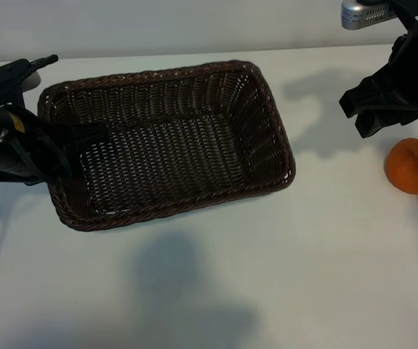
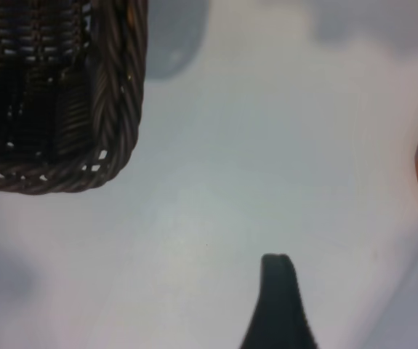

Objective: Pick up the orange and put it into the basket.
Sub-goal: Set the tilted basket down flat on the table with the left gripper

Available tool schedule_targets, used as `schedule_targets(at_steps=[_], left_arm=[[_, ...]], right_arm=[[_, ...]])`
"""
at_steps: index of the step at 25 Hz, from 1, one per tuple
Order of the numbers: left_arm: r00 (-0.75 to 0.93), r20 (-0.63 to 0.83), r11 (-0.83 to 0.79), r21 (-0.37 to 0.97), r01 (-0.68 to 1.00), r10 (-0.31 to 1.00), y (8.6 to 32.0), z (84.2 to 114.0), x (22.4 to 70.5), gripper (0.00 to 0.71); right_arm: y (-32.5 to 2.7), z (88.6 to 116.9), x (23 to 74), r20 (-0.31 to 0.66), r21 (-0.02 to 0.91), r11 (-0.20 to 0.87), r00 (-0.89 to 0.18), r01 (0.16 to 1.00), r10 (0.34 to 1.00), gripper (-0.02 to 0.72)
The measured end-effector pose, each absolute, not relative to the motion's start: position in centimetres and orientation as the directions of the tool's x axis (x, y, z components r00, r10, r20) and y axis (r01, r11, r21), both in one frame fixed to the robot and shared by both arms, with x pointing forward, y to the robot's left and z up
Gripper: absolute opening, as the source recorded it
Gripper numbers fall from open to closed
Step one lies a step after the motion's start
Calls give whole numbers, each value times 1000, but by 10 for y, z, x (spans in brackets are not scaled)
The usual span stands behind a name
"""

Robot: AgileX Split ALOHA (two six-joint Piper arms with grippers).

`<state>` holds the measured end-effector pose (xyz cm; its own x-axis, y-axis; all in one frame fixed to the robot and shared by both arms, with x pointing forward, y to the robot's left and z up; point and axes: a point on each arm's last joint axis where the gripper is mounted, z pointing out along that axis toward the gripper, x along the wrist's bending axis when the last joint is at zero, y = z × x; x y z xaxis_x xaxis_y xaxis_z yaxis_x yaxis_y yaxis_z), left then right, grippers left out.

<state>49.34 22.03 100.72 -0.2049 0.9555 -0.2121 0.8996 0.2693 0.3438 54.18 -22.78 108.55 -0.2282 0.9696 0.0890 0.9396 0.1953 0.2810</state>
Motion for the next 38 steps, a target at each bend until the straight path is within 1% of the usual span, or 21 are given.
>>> schedule_targets(at_steps=[6,10,14,18,21,28,32,38], left_arm=[[-193,-250,276,360,891,949,218,1009,496,147],[-178,-297,283,360,889,938,226,1011,501,147],[-86,-333,203,334,920,939,236,1020,515,147],[8,-387,122,311,943,922,236,1028,534,147],[24,-393,99,289,952,919,235,1026,548,146],[-3,-398,101,224,969,917,231,1002,572,146],[8,-399,82,207,975,917,222,992,585,146],[69,-406,20,210,977,911,193,986,598,146]], right_arm=[[-228,1085,542,89,280,195,-228,940,970,504],[-228,1085,542,90,280,195,-228,940,969,504],[-228,1085,542,90,280,195,-228,940,969,504],[-228,1085,542,90,280,195,-228,940,969,504],[-228,1085,542,90,279,195,-228,940,969,504],[-228,1085,542,90,279,195,-228,940,969,504],[-228,1085,542,90,279,195,-228,940,969,504],[-228,1085,542,90,279,195,-228,940,969,504]])
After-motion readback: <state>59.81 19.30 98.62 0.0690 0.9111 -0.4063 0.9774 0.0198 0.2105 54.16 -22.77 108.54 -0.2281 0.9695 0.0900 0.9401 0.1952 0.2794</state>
